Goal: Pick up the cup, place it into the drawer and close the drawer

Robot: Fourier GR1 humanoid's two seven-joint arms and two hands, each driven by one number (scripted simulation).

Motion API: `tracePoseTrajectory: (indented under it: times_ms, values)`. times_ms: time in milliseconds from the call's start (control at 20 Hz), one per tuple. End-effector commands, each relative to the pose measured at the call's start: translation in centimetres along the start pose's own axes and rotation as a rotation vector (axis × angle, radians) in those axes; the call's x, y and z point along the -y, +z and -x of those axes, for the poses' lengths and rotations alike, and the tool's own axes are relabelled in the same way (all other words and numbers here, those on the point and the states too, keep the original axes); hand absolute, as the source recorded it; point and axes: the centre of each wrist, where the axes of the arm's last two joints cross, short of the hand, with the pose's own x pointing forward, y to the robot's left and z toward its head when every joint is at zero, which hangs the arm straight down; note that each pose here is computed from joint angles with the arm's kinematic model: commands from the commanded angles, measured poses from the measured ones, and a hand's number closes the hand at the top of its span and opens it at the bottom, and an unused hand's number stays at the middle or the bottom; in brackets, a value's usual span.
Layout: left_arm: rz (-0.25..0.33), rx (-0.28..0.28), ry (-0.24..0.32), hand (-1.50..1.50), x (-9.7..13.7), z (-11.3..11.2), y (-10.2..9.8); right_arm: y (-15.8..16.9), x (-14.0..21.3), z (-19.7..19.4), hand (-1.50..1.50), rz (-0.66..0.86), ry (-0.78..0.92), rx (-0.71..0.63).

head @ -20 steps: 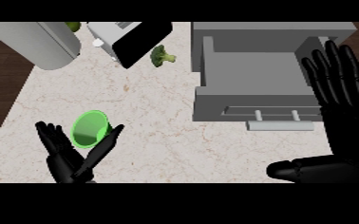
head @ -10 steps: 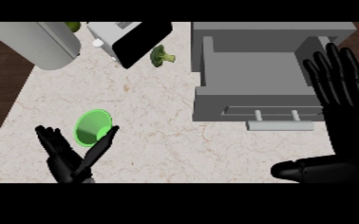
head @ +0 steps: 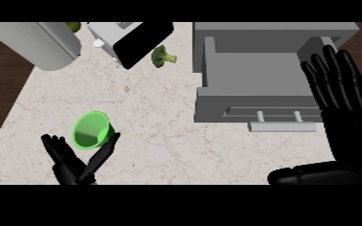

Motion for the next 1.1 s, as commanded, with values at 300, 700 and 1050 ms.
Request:
tracePoseTrajectory:
  times_ms: [300,700,1050]
  values:
    - [0.039,0.012,0.027,-1.50,0.0,1.9,-0.4,1.3,2.1,-0.6,-1.50,0.009,-0.015,0.028]
    - [0.027,-0.002,0.097,-1.50,2.2,3.3,-1.6,-0.9,1.0,-0.7,-1.50,-0.003,-0.004,0.007]
    - [0.073,0.015,0.160,-1.50,1.6,3.8,-1.6,0.1,-0.6,-1.0,-1.50,0.021,-0.008,-0.001]
